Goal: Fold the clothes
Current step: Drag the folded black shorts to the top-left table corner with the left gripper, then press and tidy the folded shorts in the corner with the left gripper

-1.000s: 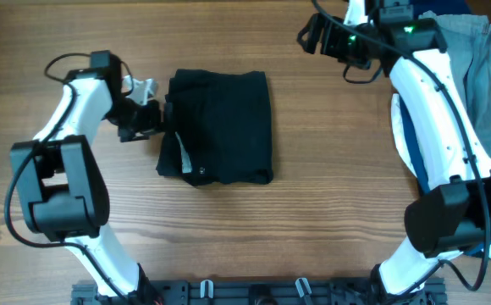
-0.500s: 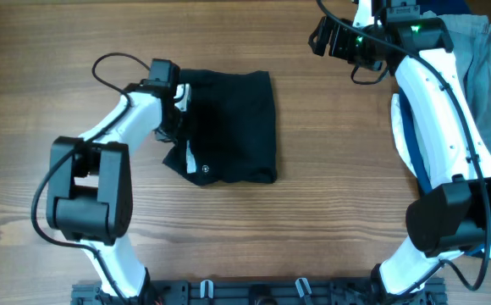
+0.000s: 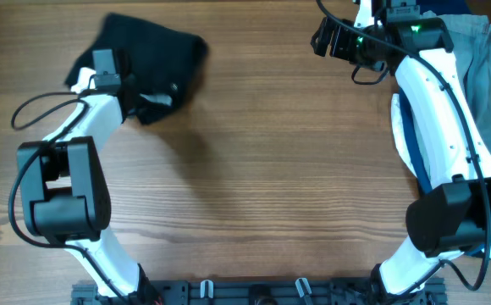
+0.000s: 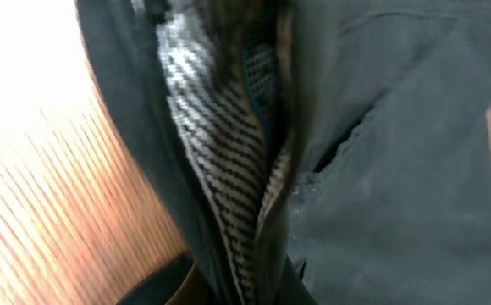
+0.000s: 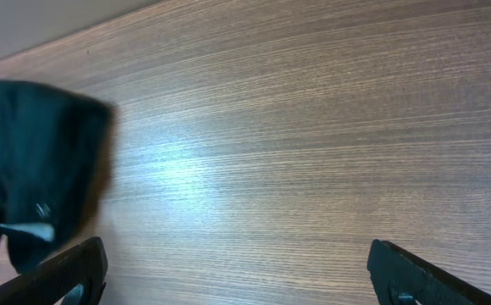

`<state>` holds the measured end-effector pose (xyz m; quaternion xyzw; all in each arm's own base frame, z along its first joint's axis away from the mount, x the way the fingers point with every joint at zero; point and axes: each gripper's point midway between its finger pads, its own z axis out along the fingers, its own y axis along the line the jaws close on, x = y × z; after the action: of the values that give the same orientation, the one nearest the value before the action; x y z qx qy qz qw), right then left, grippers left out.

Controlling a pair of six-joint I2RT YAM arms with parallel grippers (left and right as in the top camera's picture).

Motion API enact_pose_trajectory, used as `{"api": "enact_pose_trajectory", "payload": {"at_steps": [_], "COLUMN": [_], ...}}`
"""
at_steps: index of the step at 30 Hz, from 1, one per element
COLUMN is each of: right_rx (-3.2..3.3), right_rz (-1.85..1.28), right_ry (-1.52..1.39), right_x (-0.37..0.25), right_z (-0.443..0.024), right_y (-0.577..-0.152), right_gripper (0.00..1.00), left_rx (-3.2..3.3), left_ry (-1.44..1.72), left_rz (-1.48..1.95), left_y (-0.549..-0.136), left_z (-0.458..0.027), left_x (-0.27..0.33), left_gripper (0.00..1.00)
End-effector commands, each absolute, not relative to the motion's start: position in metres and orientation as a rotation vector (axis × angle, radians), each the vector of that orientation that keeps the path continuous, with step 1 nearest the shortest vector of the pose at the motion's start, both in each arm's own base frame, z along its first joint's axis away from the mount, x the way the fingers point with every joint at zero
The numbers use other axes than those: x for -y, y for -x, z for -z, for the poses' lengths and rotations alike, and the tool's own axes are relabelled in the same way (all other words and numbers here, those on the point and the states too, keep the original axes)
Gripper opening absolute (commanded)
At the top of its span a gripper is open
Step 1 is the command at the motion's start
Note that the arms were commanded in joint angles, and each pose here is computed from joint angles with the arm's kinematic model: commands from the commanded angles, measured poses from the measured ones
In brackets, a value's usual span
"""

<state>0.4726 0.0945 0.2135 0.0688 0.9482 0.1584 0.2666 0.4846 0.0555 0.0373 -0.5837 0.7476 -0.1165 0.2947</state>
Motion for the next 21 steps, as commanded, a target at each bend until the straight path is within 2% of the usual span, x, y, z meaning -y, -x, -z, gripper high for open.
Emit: {"api": "enact_pose_trajectory", "payload": {"at_steps": [1, 5, 11, 13, 15, 17, 19, 21], "right_rx": [-2.552, -2.551, -2.526, -2.518, -2.515, -2.516, -2.515, -2.514], "right_rz": [-0.392, -0.401, -0.406, -0.411, -0.396, -0.396, -0.396, -0.397], "right_ry": [-0.175, -0.206, -0.203, -0.22, -0.245, -0.245, -0.245, -0.245], "right_x": [-0.091, -0.091, -0.092, -0.092, -0.089, -0.089, -0.089, -0.089], "right_z": [-0.213, -0.213, -0.217, -0.218, -0.218, -0.218, -0.218, -0.218], "right_y": [-0.475, -0.475, -0.48, -0.482, -0.483, -0.482, -0.483, -0.483], "right_gripper": [0.99, 0.98, 0.95, 0.94, 0.94, 0.94, 0.93, 0.93], "left_rx": [-1.642, -1.525, -1.579, -1.649, -1.747, -1.784, -1.791, -1.783], "left_ry": [1.709, 1.652, 1.69, 1.624, 1.43, 1.303, 1.284, 1.294], "left_rz": [0.244, 0.317, 0.256, 0.209, 0.142, 0.104, 0.092, 0.086], "left_y": [-0.495, -0.518, -0.516, -0.517, -0.526, -0.534, -0.534, -0.533], "left_z": [-0.053, -0.07, -0.008, 0.001, -0.007, -0.016, -0.017, -0.017], "left_x": [-0.103, -0.112, -0.116, -0.117, -0.118, -0.119, -0.122, -0.128], "left_gripper": [0.04, 0.04, 0.04, 0.08, 0.16, 0.17, 0.16, 0.2]}}
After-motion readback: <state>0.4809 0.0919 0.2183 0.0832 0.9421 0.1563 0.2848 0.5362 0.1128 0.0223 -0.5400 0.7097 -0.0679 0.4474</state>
